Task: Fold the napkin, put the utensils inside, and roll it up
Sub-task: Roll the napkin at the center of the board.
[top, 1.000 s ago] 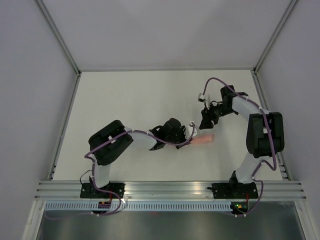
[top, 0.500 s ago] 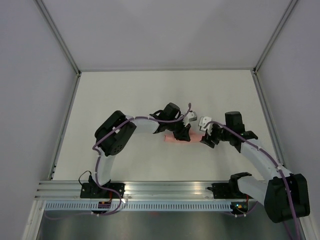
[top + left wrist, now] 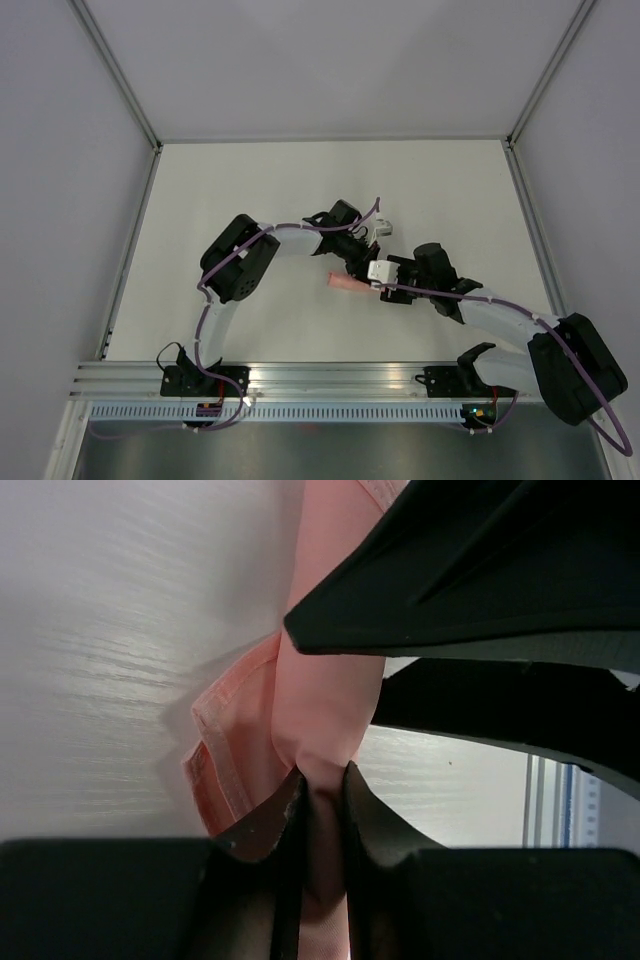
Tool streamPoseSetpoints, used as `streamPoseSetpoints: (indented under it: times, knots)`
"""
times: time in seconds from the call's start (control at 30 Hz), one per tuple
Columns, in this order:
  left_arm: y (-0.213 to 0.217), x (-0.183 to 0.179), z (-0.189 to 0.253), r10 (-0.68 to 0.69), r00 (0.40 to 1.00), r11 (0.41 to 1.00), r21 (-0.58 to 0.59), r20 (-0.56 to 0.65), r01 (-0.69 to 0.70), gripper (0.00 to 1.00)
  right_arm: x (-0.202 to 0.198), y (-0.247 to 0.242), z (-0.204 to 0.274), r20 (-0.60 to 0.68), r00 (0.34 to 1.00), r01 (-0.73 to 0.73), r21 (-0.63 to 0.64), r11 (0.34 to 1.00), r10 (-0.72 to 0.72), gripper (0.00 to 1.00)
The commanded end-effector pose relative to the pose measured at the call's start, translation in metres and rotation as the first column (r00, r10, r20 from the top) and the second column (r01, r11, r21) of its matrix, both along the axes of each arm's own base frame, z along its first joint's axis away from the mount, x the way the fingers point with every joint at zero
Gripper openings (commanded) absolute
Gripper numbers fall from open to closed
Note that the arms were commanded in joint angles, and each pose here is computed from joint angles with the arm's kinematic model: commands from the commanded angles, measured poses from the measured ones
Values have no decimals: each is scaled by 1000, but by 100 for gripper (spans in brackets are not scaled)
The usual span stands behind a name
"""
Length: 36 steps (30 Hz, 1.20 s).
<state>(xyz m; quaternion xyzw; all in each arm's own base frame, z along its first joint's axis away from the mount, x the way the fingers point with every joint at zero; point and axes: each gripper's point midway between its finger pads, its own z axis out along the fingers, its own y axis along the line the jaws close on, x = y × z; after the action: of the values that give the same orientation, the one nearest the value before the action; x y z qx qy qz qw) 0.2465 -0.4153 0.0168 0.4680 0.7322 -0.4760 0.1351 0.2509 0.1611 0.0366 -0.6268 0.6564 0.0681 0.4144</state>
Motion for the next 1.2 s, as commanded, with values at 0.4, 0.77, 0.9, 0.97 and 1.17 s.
streamPoseSetpoints:
  times: [0.4, 0.77, 0.9, 0.97, 1.17]
  knots:
    - [56, -42, -68, 107, 964, 947, 320, -243, -24, 34, 0, 17, -9, -74, 997, -40, -56, 998, 36, 48]
    - [41, 10, -3, 264, 959, 955, 167, -102, -245, 46, -19, 15, -28, -282, 957, -110, -124, 986, 72, 25]
    - [41, 30, 18, 329, 943, 940, 108, -42, -323, 47, -28, 14, -32, -362, 928, -142, -133, 981, 85, 25]
    - [46, 35, 22, 366, 930, 928, 99, -44, -360, 48, -25, 16, -29, -382, 919, -158, -120, 980, 101, 25]
    - [65, 60, 48, 494, 868, 869, -5, 50, -495, 48, -26, 13, -32, -493, 863, -186, -109, 976, 109, 25]
